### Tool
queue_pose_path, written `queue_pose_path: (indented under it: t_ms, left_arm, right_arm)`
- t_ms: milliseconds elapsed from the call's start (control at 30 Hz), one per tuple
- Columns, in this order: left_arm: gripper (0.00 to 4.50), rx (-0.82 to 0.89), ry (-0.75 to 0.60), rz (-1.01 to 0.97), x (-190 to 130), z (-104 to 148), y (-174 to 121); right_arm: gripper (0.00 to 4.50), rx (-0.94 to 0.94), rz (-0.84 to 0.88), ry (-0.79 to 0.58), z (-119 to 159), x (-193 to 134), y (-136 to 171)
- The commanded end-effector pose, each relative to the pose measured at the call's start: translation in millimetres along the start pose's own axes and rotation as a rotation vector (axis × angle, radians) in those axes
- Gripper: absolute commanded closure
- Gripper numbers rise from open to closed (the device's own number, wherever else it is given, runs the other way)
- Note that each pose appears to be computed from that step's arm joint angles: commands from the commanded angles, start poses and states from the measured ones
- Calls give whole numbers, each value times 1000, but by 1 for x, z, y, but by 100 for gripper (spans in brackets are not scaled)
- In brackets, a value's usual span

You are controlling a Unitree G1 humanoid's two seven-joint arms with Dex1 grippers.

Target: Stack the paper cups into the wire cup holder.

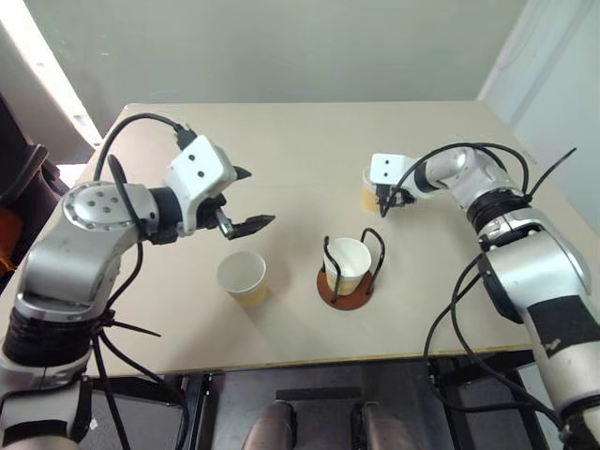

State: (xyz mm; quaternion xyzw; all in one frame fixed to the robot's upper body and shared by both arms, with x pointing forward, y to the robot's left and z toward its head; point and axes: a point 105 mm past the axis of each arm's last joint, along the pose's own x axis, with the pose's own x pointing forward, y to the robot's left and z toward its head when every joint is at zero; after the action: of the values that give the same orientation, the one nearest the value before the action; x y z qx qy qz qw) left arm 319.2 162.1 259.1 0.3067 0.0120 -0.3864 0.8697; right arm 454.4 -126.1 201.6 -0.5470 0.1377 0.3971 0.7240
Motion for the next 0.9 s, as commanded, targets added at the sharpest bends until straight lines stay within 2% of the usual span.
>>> queue_pose_path:
  t_ms: [33, 100, 233, 367, 500, 567, 633, 767, 900]
  left_arm:
    - [0, 33, -19, 20, -8, 9, 3]
    - [0, 32, -28, 10, -8, 10, 3]
    - [0, 42, -36, 8, -6, 12, 7]
    - [0, 52, -78, -21, -8, 21, 9]
    - [0, 46, -168, -157, -24, 39, 1]
    - [0, 37, -203, -270, -39, 45, -8]
    - [0, 25, -237, -371, -51, 50, -16]
    - [0, -48, -266, -469, -60, 50, -20]
    - [0, -64, -255, -478, -60, 45, -19]
  right_arm:
    - [397, -16, -33, -39, 9, -9, -11]
    - [445, -39, -29, -45, 10, -12, -13]
    - [445, -91, -25, -89, 18, -28, -22]
    - [445, -183, -13, -168, 34, -67, -39]
    - [445, -232, 108, -384, 70, -126, -42]
    - [445, -257, 149, -492, 88, -156, -34]
    - [445, -304, 218, -527, 98, -171, -14]
    - [445, -393, 333, -492, 96, -170, 18]
    - [445, -388, 414, -553, 107, -168, 35]
